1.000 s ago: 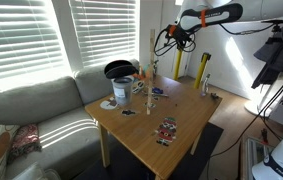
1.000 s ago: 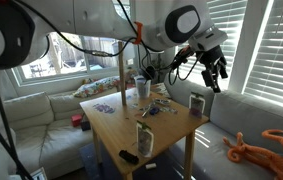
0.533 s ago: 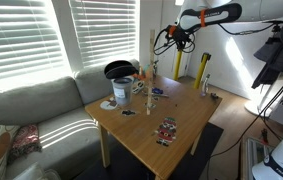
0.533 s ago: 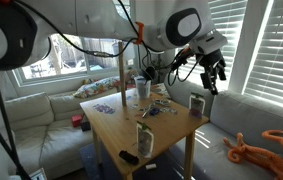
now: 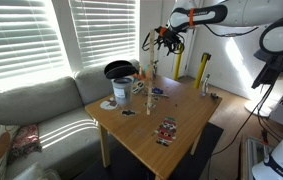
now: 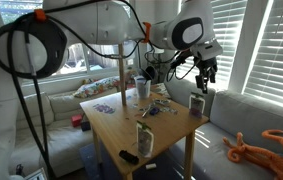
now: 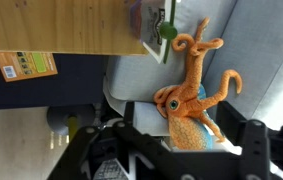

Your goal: Move the squishy drink from the corner table and put it just behind the other

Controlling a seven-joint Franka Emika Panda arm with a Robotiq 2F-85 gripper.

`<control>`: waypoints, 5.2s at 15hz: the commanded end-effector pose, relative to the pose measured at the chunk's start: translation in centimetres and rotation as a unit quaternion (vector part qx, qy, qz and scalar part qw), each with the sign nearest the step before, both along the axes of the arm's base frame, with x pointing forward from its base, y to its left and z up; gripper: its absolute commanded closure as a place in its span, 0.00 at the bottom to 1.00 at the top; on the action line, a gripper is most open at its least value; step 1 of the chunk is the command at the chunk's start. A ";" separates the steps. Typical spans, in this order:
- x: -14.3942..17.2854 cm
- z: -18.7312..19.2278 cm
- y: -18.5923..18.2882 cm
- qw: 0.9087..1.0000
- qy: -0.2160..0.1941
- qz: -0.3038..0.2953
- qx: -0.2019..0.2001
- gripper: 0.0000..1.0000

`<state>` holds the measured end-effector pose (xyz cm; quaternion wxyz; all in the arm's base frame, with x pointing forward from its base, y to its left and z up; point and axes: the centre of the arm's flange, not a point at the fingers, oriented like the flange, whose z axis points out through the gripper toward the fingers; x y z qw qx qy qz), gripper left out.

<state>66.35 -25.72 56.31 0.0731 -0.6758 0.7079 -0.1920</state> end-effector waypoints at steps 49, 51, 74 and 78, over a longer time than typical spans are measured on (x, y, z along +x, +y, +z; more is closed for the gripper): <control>-12.6 0.8 9.9 0.984 0.135 -0.112 0.043 0.95; -13.4 0.6 10.0 0.983 0.139 -0.114 0.044 0.80; -20.4 -4.5 8.8 0.974 0.217 -0.058 -0.008 0.95; -20.3 -4.9 7.3 0.976 0.212 -0.030 -0.036 0.95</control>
